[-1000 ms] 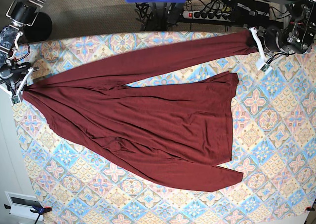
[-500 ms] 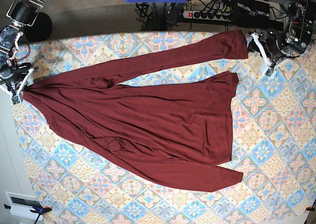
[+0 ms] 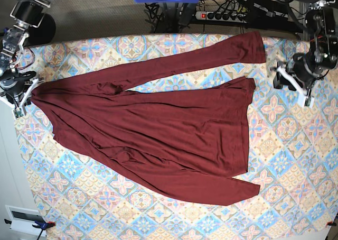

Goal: Layout the t-shirt on the table in an organized manner, then fold the t-shirt properly
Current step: 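Drag the held fabric with the left gripper toward the right gripper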

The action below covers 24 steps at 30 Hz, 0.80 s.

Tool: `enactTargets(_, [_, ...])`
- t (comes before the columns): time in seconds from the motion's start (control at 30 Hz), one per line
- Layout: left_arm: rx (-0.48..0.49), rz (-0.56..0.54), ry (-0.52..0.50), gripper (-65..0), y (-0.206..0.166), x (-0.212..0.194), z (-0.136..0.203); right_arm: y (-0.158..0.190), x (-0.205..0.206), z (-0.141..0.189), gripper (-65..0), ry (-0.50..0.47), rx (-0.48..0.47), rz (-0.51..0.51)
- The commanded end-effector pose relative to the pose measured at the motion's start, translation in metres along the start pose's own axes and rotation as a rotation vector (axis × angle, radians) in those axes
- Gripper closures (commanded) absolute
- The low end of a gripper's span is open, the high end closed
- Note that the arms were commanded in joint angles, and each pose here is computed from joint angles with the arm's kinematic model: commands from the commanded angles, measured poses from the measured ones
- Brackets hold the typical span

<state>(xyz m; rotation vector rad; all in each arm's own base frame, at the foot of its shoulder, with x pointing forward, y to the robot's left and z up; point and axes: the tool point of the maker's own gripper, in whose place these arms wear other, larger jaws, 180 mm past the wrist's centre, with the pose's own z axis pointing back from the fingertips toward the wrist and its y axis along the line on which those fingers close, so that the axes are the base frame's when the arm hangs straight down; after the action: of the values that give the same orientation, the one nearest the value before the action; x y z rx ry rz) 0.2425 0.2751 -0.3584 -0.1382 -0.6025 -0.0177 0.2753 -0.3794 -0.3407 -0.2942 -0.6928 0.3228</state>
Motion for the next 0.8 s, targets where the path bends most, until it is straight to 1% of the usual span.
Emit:
enactTargets(0.0, [-0.044,0.003,-0.028,-29.6,-0.011,0.011,-0.005,-0.012,0.018,0.008,-7.5,-0.051,-0.034,0.022])
enactTargets(0.17, [-0.055,0.041,-0.004,-29.2,-0.023,0.009,-0.038,-0.006,0.025,0.01,-7.5,-0.075,-0.033,0.023])
enactTargets(0.33, [-0.125,0.056,0.009,-29.2,-0.059,0.01,-0.062,-0.005,0.027,0.011,-7.5,-0.08,-0.032,0.025])
enactTargets(0.4, [-0.144,0.065,0.028,-28.4,-0.068,0.004,-0.069,-0.005,0.029,0.012,-7.5,-0.085,-0.034,0.028])
enactTargets(0.43, [-0.162,0.07,0.03,-26.4,-0.073,0.002,-0.071,-0.005,0.029,0.012,-7.5,-0.085,-0.034,0.028])
enactTargets(0.47, [-0.181,0.058,0.032,-22.7,-0.081,0.002,-0.07,-0.005,0.029,0.012,-7.5,-0.085,-0.034,0.028])
enactTargets(0.57, [-0.255,0.003,0.022,-8.0,-0.108,0.002,-0.063,-0.005,0.029,0.012,-7.5,-0.084,-0.034,0.027])
enactTargets(0.6, [-0.259,-0.002,0.021,-2.9,-0.11,0.0,-0.061,-0.005,0.029,0.012,-7.5,-0.084,-0.034,0.027])
enactTargets(0.63, [-0.254,-0.007,0.03,0.0,-0.11,-0.004,-0.06,-0.005,0.029,0.012,-7.5,-0.084,-0.034,0.027])
enactTargets(0.77, [-0.245,-0.053,0.057,0.0,-0.103,-0.017,-0.049,-0.005,0.029,0.012,-7.5,-0.084,-0.034,0.027])
